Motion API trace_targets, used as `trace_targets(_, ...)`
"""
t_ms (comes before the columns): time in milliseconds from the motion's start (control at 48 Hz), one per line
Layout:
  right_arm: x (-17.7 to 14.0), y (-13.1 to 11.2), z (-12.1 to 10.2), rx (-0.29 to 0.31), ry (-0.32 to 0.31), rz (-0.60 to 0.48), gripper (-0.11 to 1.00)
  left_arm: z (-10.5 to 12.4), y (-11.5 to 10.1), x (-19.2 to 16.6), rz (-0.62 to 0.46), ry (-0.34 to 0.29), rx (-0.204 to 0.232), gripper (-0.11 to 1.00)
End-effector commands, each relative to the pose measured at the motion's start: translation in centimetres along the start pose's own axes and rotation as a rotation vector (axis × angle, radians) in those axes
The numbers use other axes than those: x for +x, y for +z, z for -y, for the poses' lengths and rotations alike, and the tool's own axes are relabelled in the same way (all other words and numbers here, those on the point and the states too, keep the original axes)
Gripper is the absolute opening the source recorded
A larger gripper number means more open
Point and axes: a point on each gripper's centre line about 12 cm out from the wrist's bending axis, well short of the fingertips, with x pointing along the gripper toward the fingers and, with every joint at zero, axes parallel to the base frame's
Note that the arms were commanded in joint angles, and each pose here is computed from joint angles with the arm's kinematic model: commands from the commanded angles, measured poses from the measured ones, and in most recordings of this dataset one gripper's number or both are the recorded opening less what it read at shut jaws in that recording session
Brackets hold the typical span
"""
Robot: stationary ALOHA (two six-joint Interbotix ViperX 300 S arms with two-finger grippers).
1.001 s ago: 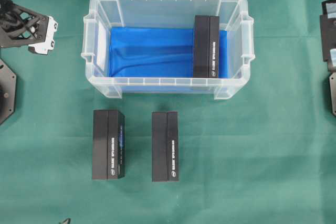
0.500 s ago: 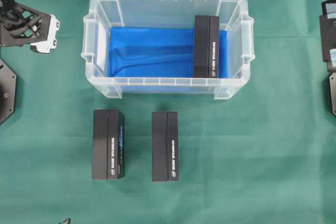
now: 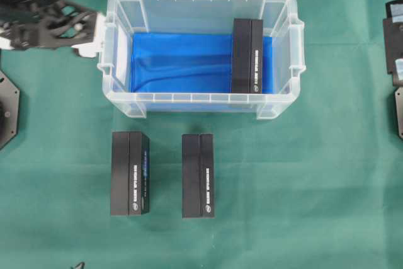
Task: Take the box out of the case with the left arm.
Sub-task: 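Move the open left gripper over the right black box in the case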
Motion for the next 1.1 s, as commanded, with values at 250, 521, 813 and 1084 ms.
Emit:
trace_targets(250,-0.2,0.3,0.1,0.001,0.0,0.018,0.02,6.7,1.4,-1.8,0.018,-0.074,0.012,0.9)
trace_targets(521,-0.3,0.4,0.0,-0.001,0.001,0.032,0.02,11.2,1.8,-1.4,0.017,-0.086,0.032,0.9)
trace_targets(813,-0.2,0.6,0.0,-0.002,0.002,0.047,0.02,15.2,2.5,-1.1,0.021,-0.111,0.024,0.9)
trace_targets(1084,-0.1,1.0,-0.1,-0.003,0.005,0.078,0.02,18.2,3.3,-0.8,0.027,-0.13,0.024,0.9)
